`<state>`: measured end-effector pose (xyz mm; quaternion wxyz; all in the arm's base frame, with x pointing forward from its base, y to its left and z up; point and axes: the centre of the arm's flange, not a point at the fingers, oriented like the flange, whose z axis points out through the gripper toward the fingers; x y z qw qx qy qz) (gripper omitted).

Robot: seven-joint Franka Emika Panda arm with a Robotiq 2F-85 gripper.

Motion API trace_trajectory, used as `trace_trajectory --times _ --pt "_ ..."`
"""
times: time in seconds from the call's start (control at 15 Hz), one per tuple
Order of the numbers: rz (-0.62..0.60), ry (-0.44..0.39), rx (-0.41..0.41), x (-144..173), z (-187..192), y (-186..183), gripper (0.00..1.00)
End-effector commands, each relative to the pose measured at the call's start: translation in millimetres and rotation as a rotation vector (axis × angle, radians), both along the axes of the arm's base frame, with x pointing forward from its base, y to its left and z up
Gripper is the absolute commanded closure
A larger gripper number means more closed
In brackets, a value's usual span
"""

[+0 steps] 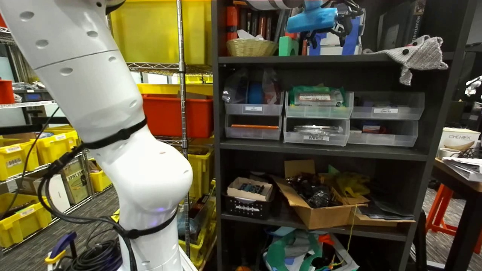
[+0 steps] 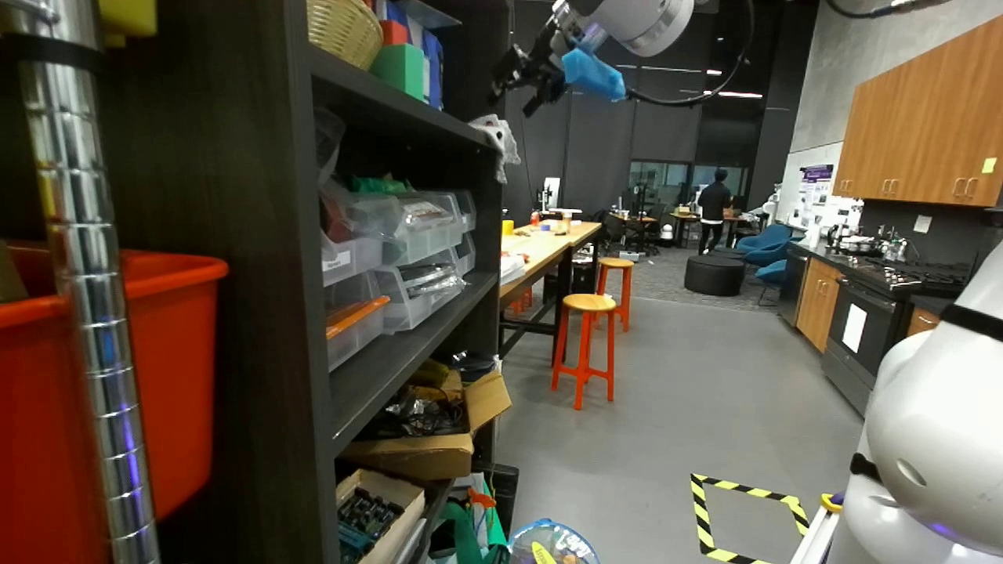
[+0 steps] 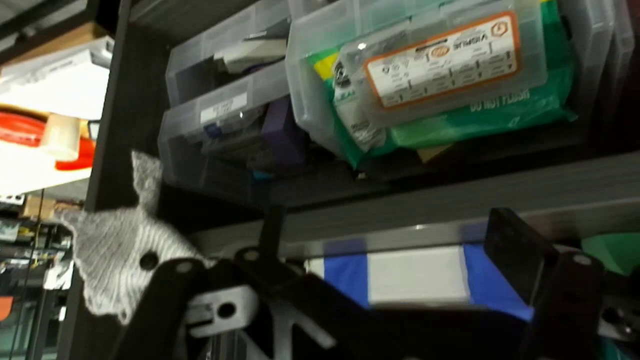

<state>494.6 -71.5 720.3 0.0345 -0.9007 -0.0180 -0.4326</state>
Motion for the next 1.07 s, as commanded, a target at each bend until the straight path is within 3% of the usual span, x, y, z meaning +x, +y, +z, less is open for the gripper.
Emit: trace_trajectory --times 0.0,0.13,0.27,0.4,0.73,1.0 --pt "0.015 0.134 0.082 -2 -29 -17 0.0" --pt "0.012 0.159 0.116 -4 -42 -26 0.0" --pt "0.024 0.13 0.169 -4 -46 -36 0.0" --pt "0.046 0.05 0.294 -4 -40 -43 0.0" --pt "0.048 -0.159 0.513 -4 -16 -34 0.0" --pt "0.094 -0.298 0.622 -2 2 -4 0.0"
